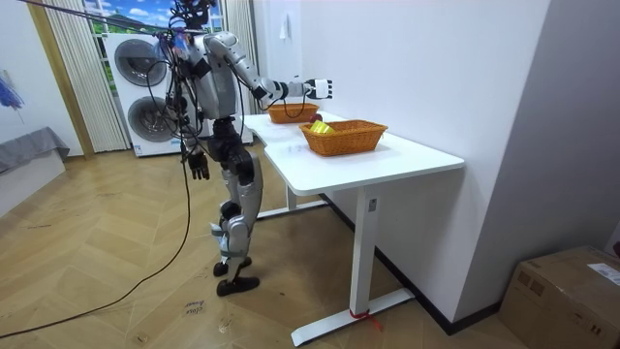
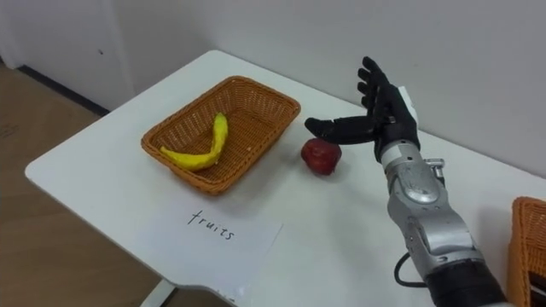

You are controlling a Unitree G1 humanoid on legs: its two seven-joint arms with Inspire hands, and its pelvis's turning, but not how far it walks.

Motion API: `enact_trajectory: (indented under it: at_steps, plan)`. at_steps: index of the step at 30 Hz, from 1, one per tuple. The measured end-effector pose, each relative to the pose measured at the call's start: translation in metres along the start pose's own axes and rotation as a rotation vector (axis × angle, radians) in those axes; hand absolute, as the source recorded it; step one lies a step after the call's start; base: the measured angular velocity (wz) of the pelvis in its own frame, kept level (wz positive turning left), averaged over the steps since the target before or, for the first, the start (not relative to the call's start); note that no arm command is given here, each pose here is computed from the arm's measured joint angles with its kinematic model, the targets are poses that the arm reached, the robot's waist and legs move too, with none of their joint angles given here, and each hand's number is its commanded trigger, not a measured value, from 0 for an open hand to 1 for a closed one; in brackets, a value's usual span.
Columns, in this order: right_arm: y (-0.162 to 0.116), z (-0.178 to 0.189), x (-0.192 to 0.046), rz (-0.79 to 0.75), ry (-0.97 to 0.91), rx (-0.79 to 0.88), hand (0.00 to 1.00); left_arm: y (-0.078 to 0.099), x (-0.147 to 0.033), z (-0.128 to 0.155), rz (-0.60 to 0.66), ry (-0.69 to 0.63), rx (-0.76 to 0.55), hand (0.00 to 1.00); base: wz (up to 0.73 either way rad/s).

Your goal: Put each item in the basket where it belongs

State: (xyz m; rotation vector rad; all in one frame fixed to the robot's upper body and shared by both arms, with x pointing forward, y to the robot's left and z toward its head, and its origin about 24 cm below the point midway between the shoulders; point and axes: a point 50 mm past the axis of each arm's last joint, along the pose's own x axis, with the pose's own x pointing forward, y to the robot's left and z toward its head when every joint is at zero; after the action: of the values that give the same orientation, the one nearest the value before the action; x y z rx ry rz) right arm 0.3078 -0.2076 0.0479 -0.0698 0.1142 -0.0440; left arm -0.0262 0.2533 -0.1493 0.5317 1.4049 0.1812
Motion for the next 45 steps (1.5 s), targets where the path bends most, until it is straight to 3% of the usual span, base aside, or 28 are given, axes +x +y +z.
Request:
enact_trajectory:
  at_steps: [26, 45]
  plan:
    - [-0.012, -0.015, -0.001, 0.004, 0.062, -0.005, 0.0, -0.011, -0.003, -0.011, -0.04, 0.039, 0.001, 0.0, 0.0]
    - [-0.045, -0.049, -0.008, -0.101, 0.221, -0.104, 0.0, -0.008, -0.003, -0.021, -0.049, 0.074, -0.017, 0.0, -0.01]
